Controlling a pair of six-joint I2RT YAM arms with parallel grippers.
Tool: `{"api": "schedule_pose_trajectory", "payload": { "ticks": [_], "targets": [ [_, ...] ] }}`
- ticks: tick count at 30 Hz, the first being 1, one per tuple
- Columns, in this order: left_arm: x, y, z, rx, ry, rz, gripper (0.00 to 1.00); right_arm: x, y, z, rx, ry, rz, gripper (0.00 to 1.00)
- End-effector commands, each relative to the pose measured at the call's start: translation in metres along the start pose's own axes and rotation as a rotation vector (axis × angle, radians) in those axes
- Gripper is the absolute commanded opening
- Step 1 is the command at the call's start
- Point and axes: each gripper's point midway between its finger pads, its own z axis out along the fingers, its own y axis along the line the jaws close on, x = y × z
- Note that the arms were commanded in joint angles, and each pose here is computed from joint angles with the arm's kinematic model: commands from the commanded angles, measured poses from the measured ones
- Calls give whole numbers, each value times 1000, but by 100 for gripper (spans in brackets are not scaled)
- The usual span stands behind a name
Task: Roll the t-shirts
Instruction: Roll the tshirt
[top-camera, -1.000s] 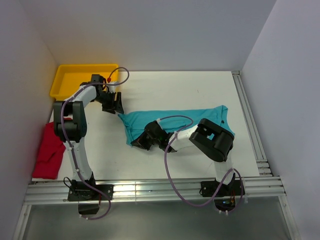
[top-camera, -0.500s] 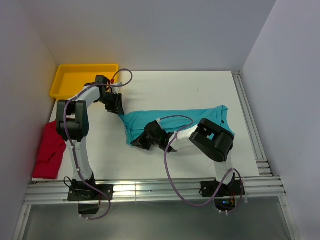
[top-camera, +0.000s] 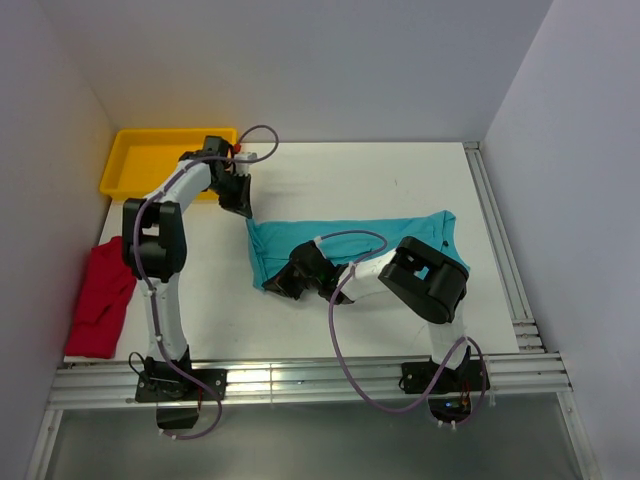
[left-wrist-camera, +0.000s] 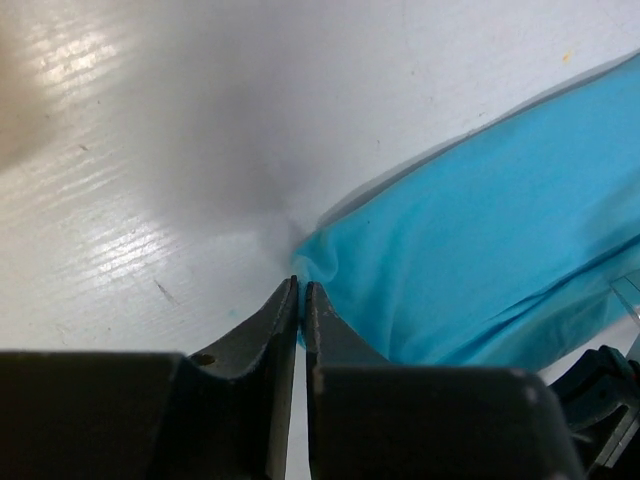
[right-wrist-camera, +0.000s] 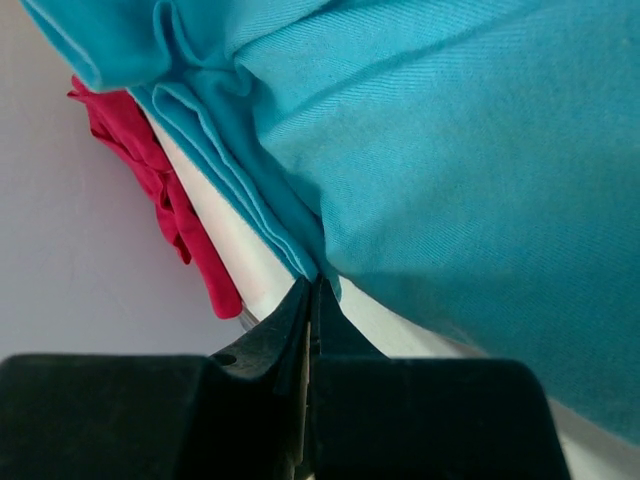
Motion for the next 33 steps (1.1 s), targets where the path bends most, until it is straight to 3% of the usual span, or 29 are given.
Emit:
{"api": "schedule_pose_trajectory", "payload": {
  "ticks": [1,5,13,20,26,33],
  "targets": [
    [-9,2,0,-63,16,27,12,-8,16,-7,-43,-30,-7,4],
    [-7,-2,9,-102,57,53,11,-10,19,-9,-47,-43,-17,12],
    [-8,-13,21,-148,86,108,11,-13,20,-14,-29,-66,-46,14],
    [-12,-18,28,-181,100,138,11,-23,31,-26,-8,-140,-111,33],
    [-15,-23,30,-197,104,149,12,-48,50,-39,77,-285,-281,35],
    [-13,-25,38,-206,123,154,12,-67,62,-22,191,-348,-525,52]
  ]
}}
